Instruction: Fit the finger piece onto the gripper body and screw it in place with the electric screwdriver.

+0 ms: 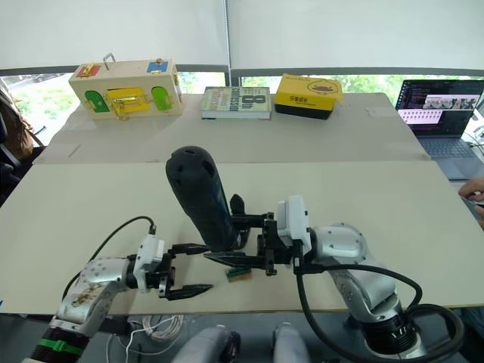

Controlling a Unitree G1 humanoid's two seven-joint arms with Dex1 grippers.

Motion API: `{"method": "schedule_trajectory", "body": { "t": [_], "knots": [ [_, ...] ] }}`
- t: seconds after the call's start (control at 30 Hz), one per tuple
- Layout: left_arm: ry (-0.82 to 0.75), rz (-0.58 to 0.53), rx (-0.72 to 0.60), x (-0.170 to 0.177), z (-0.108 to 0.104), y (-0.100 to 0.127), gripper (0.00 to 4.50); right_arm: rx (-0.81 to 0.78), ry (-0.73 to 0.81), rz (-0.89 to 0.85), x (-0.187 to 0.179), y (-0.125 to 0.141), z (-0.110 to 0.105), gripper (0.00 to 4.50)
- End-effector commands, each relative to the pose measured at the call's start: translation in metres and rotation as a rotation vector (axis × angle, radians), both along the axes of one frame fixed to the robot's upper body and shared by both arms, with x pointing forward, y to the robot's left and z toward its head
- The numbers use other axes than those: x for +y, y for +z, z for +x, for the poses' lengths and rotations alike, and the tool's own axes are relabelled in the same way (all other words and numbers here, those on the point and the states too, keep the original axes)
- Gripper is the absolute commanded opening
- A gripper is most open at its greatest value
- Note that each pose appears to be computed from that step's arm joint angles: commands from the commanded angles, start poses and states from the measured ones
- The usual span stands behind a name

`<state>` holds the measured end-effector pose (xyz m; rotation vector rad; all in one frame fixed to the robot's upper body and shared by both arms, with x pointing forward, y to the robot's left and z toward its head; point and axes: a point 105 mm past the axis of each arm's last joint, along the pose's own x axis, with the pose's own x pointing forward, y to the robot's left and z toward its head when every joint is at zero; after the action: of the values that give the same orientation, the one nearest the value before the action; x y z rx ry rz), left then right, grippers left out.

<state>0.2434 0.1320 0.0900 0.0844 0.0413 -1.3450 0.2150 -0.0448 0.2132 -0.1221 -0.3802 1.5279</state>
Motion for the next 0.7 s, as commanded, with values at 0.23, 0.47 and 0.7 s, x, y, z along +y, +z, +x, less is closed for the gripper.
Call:
{"method": "schedule_trajectory", "body": {
  "t": [0.23, 0.47, 0.7],
  "knots": [
    [0.081, -0.026, -0.053, 0.013, 0.018, 0.023, 4.49, -0.07, 0.024, 0.072, -0.004, 0.035, -0.011, 1.9],
    [0.156, 0.099, -0.124, -0.005, 0.053, 0.001, 4.49, -0.066, 0.019, 0.063, -0.006, 0.038, -0.01, 1.9],
    [0.119, 0.103, -0.138, -0.032, 0.058, -0.007, 4.49, -0.062, -0.002, 0.05, -0.009, 0.038, -0.009, 1.9]
  ]
}}
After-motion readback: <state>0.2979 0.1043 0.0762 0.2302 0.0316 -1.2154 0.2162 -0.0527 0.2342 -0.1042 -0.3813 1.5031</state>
